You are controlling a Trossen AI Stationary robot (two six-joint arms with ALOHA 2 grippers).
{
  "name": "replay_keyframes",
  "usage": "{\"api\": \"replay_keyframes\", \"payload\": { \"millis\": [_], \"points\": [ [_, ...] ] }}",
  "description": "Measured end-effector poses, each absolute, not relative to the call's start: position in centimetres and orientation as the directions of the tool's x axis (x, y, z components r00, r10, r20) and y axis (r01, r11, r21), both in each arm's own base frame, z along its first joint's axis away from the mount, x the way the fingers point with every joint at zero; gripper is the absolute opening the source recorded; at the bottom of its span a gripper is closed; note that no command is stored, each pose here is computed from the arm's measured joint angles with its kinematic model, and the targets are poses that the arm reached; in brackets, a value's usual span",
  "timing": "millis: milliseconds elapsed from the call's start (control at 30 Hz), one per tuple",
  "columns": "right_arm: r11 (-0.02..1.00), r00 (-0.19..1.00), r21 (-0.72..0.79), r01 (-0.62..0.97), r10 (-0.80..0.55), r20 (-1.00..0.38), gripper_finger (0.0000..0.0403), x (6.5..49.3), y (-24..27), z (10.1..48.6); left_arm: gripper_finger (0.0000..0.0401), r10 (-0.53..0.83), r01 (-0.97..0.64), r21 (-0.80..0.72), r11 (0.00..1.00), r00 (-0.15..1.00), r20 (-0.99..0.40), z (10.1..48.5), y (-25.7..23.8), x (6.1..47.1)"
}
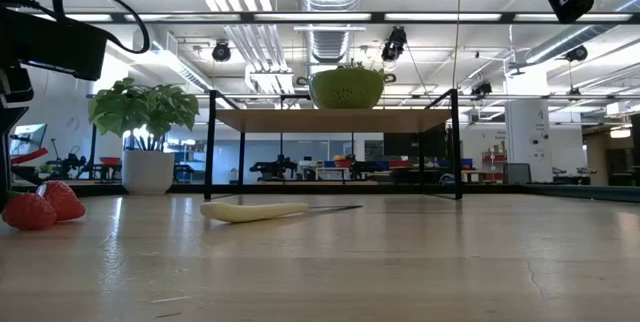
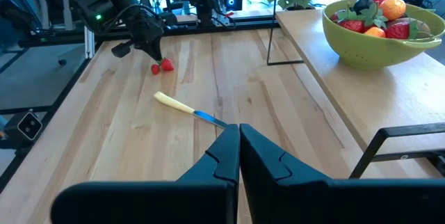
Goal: Pick & Place Fruit
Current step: Put the strawberry into the strainer bowl
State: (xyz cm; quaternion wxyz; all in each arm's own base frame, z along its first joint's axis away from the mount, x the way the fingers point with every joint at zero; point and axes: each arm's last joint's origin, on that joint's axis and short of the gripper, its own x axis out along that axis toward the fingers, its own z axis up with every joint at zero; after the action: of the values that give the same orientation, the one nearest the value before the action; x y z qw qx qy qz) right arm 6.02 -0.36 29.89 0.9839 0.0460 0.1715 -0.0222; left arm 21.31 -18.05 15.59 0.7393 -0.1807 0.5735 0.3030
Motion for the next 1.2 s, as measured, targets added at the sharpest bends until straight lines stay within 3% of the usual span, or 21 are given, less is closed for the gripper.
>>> {"api": "replay_keyframes", "payload": {
  "millis": [200, 433, 600, 967, 1200],
  "points": [
    [0.995, 0.940, 0.083, 0.060, -0.028, -0.340, 0.0008, 6.0, -0.4, 29.9, 0.0004, 0.280, -0.651, 0.091, 0.754, 0.193, -0.940, 15.6, -17.8, 21.5],
    [0.995, 0.940, 0.083, 0.060, -0.028, -0.339, 0.0008, 6.0, -0.4, 29.9, 0.0006, 0.465, -0.644, 0.150, 0.751, 0.354, -0.811, 16.1, -16.6, 22.8],
    [0.995, 0.940, 0.083, 0.060, -0.028, -0.340, 0.0008, 6.0, -0.4, 29.9, 0.0005, 0.524, -0.620, 0.163, 0.767, 0.461, -0.716, 16.6, -15.6, 24.8],
    [0.995, 0.940, 0.083, 0.060, -0.028, -0.340, 0.0008, 6.0, -0.4, 29.9, 0.0005, 0.439, -0.430, 0.174, 0.886, 0.656, -0.614, 18.5, -12.1, 31.4],
    [0.995, 0.940, 0.083, 0.060, -0.028, -0.339, 0.0008, 6.0, -0.4, 29.9, 0.0007, 0.389, -0.372, 0.157, 0.915, 0.707, -0.591, 23.7, -7.9, 34.5]
  ]
}}
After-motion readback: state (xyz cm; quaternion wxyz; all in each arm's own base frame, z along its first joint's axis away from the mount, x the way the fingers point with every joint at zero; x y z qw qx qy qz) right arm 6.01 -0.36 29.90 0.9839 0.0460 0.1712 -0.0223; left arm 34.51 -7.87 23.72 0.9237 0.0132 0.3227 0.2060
